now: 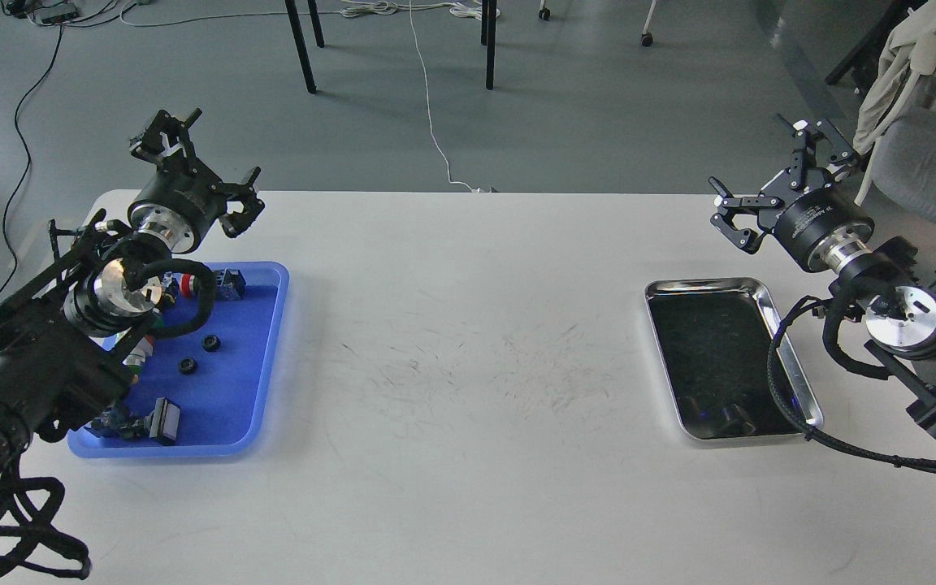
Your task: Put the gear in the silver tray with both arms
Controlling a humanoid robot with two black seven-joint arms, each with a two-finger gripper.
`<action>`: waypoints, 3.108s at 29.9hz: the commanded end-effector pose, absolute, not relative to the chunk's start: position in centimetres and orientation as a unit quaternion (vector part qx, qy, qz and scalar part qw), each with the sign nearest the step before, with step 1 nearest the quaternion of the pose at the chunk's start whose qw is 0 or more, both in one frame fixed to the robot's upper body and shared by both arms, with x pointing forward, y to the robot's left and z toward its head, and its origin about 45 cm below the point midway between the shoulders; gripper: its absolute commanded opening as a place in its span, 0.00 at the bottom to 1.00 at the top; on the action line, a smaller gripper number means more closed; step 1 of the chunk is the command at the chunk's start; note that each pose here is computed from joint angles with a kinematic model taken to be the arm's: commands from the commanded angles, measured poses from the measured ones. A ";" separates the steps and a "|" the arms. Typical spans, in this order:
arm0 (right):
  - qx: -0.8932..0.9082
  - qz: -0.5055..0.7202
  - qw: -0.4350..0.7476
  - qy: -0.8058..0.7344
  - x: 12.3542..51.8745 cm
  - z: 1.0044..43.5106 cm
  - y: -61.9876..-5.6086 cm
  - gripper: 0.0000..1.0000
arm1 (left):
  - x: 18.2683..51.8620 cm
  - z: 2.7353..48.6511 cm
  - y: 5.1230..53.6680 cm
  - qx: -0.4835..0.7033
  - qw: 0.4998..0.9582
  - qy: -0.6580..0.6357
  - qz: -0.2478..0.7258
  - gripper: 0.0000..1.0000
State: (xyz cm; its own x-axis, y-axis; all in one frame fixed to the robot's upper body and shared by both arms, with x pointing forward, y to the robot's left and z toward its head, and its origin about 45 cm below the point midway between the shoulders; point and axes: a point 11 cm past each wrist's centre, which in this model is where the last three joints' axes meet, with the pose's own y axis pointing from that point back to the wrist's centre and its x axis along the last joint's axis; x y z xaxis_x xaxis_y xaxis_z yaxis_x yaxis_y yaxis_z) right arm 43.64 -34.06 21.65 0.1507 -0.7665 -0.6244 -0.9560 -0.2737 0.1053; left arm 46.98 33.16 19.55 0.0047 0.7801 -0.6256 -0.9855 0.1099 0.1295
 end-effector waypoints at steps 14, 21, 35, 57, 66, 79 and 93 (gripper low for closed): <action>-0.747 0.307 0.162 0.567 43.8 21.6 -32.7 0.99 | 46.9 20.0 36.9 -0.172 0.667 0.273 0.672 0.99; -0.749 0.307 0.161 0.565 43.7 21.6 -32.6 0.99 | 47.1 20.2 36.5 -0.155 0.679 0.263 0.668 0.99; -0.736 0.307 0.167 0.580 43.3 21.1 -34.0 0.99 | 47.3 20.6 35.1 -0.134 0.707 0.244 0.650 0.99; -0.737 0.304 0.182 0.575 43.3 21.9 -34.0 0.99 | 47.5 23.3 32.9 -0.108 0.737 0.200 0.637 0.99; -0.740 0.291 0.187 0.577 43.8 23.4 -34.8 0.99 | 43.6 26.2 33.5 0.010 0.791 0.106 0.602 0.99; -0.736 0.293 0.212 0.572 43.3 23.7 -34.7 0.99 | 31.9 27.6 38.6 0.383 0.808 -0.192 0.403 0.99; -0.718 0.302 0.224 0.586 43.4 22.5 -35.6 0.99 | 31.9 17.3 40.0 0.573 0.719 -0.324 0.221 0.97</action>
State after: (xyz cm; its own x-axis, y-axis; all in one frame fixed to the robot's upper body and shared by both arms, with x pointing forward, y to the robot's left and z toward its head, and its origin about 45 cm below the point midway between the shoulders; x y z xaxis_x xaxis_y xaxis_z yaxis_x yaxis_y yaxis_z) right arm 43.46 -35.52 22.68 0.1345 -0.7072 -0.6941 -0.9765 -0.2138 0.0285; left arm 31.95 40.02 18.72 0.6876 0.0232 0.7257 -0.7062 0.2539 0.6610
